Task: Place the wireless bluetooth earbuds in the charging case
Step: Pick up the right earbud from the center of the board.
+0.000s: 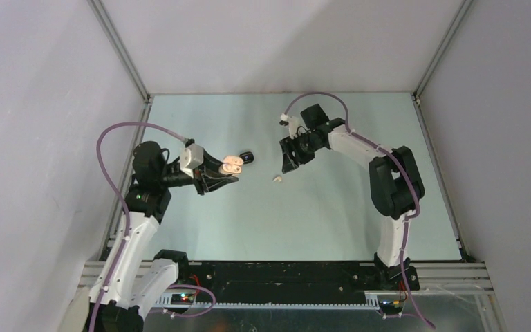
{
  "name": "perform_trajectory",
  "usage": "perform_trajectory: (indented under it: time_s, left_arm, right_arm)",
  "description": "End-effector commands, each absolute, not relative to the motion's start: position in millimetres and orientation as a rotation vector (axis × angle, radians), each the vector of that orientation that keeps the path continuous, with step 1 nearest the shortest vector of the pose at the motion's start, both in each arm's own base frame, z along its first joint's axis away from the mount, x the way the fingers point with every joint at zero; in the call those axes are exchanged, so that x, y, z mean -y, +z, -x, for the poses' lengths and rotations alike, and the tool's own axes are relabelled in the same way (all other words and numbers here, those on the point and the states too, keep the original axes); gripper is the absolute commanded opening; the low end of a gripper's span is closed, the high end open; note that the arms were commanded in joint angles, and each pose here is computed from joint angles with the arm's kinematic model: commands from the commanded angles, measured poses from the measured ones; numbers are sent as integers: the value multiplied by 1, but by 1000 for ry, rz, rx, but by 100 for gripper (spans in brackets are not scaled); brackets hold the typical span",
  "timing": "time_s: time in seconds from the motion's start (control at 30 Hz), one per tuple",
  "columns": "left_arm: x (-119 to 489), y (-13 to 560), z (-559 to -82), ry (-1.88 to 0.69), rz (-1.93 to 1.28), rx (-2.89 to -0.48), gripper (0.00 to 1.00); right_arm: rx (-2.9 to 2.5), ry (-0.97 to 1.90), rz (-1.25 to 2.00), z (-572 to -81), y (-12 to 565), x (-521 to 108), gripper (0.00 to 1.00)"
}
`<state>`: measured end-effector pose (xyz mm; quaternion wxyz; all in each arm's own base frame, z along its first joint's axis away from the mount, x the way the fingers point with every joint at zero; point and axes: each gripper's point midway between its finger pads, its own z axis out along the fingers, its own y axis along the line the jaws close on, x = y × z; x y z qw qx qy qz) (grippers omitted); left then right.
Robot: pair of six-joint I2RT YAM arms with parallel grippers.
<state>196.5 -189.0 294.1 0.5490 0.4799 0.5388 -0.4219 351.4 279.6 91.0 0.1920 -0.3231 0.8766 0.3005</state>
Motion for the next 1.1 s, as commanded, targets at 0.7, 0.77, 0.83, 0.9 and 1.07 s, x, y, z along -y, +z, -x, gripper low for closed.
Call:
perform_trajectory:
  time_s: [0.7, 0.77, 0.83, 0.9, 1.07]
  left_arm:
    - [199, 288, -195, -1058, -1180, -1242, 11]
    - [199, 288, -196, -1052, -1178, -1244, 11]
    - [198, 287, -197, -1036, -1181, -1241, 11]
    - [198, 288, -197, -1025, -1182, -1240, 11]
    - [198, 285, -200, -1030, -1179, -1250, 11]
  right_arm:
    - [-2586, 1001, 825, -367, 54, -306, 64]
    - [-2620, 1054, 772, -377, 52, -309, 64]
    - [-2627, 1078, 750, -389, 52, -312, 64]
    - [-2657, 1106, 735, -387, 42, -312, 64]
    - [-2692, 1185, 729, -377, 29, -314, 64]
